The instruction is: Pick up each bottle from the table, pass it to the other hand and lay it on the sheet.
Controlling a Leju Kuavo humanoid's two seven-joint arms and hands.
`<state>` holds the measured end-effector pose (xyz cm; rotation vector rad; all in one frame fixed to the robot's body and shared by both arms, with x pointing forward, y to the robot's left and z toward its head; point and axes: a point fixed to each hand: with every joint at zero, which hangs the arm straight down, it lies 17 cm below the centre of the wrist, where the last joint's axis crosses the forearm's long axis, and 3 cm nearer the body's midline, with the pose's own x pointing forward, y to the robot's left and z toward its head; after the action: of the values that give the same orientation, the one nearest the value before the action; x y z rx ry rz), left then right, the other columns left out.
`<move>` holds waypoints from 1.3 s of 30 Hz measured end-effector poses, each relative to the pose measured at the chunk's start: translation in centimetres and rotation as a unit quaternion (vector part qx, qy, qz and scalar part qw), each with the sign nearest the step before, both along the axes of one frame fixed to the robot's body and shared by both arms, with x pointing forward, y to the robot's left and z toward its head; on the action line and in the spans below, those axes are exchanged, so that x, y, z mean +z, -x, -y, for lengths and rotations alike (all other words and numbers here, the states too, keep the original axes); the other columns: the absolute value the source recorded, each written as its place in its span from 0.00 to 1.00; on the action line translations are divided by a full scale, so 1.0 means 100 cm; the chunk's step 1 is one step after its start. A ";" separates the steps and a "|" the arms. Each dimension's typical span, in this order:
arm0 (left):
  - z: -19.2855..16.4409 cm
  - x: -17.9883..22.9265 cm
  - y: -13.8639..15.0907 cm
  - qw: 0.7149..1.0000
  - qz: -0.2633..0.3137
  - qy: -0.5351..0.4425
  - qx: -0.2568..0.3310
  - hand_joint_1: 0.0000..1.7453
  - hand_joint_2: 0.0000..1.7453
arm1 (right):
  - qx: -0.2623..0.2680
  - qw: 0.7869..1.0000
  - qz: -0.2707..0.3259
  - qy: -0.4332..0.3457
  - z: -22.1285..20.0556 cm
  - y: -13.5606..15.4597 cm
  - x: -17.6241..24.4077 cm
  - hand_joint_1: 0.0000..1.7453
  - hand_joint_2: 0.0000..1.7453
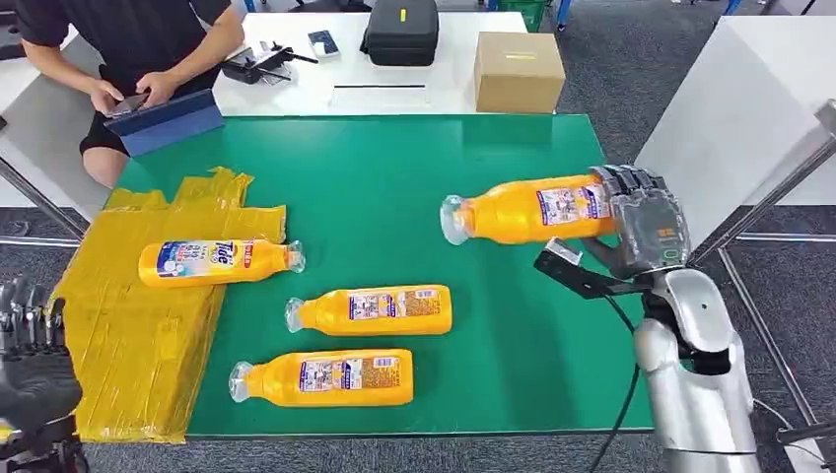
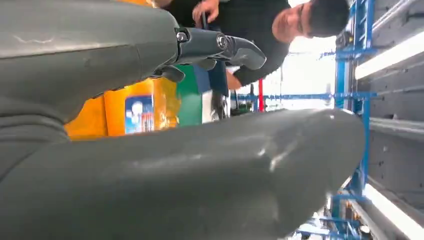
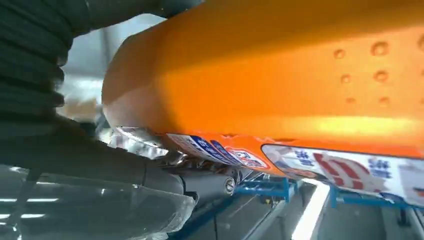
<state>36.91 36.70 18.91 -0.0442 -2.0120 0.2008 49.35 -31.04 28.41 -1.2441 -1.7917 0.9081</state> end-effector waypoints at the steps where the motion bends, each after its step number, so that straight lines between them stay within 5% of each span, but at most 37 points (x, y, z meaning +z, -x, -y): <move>1: 0.004 0.000 -0.002 1.000 0.001 0.001 -0.003 0.00 1.00 | 0.011 1.000 0.006 -0.014 -0.012 0.001 0.004 1.00 1.00; 8: 0.027 0.005 -0.015 1.000 0.009 0.008 -0.027 0.00 1.00 | 0.074 0.993 0.028 -0.089 -0.061 0.004 0.027 1.00 1.00; 20: 0.110 0.050 -0.068 0.991 0.041 0.041 -0.122 0.00 1.00 | 0.207 0.957 -0.041 -0.198 -0.247 -0.031 0.022 1.00 1.00; 32: 0.127 0.060 -0.085 0.988 0.044 0.049 -0.137 0.00 1.00 | 0.230 0.946 -0.085 -0.213 -0.292 -0.040 0.008 1.00 1.00; 39: 0.135 0.079 -0.115 0.984 0.059 0.093 -0.138 0.00 1.00 | 0.262 0.898 -0.151 -0.320 -0.357 -0.039 0.017 1.00 1.00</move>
<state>48.44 23.21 26.82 -0.4602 -2.0726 0.2107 53.22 4.62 30.08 -0.1901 -1.9605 0.6453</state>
